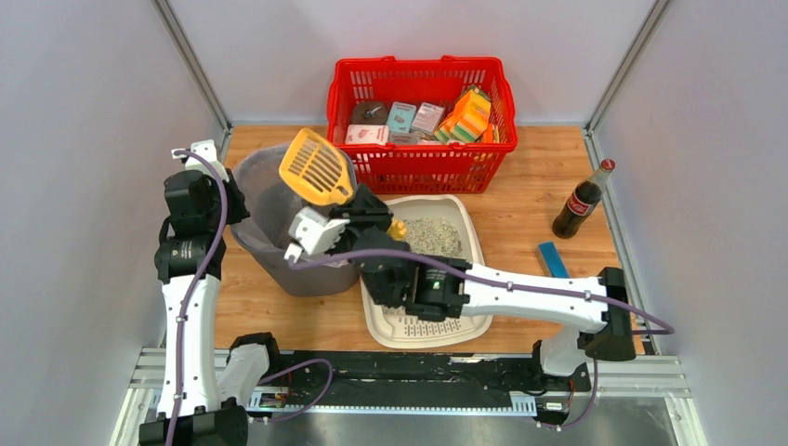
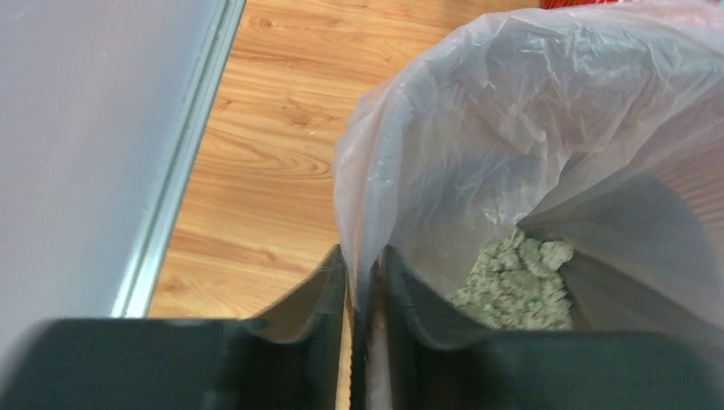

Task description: Clean the litter box

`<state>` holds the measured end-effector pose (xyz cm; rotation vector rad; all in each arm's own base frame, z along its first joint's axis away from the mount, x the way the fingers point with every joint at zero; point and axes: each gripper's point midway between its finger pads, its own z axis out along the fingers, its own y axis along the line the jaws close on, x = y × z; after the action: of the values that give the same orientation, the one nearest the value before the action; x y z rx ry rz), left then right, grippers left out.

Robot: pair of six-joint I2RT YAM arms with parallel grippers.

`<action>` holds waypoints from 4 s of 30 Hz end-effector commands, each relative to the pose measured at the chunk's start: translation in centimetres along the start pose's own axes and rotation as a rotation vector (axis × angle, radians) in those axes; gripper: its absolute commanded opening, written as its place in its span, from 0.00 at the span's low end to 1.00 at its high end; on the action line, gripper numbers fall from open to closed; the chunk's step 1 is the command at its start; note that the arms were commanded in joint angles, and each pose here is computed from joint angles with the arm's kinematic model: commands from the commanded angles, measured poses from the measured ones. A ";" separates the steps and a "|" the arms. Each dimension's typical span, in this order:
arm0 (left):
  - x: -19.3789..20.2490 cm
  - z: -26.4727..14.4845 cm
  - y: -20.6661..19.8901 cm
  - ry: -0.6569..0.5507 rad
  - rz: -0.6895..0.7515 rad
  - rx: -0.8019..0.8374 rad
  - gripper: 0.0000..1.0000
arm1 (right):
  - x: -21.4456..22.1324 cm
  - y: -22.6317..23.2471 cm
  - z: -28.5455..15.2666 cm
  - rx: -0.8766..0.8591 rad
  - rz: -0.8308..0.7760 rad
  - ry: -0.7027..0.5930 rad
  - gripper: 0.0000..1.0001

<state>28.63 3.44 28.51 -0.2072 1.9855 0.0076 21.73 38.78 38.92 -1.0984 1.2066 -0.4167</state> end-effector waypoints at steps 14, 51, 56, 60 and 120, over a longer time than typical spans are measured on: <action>-0.8 -1.8 1.8 -0.129 0.047 -0.092 0.73 | 11.4 -9.3 -1.9 0.007 0.834 0.003 0.00; -8.8 -5.1 -9.7 -0.220 0.253 0.257 0.75 | 23.7 4.4 -12.5 -0.474 0.836 0.817 0.00; -6.6 -4.2 -8.7 -0.191 0.285 0.218 0.77 | 23.5 7.0 -12.8 -0.572 0.779 0.944 0.00; -5.5 -3.7 -7.6 -0.200 0.308 0.168 0.83 | 22.7 8.4 -12.1 -0.627 0.794 0.974 0.00; -3.3 -1.0 -5.4 -0.093 0.363 0.029 0.87 | 23.9 22.1 -5.8 -0.715 0.708 1.235 0.00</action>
<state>29.66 -1.43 31.70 0.1688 1.9302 0.2204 15.78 25.34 7.20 -0.9675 2.9892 -0.1495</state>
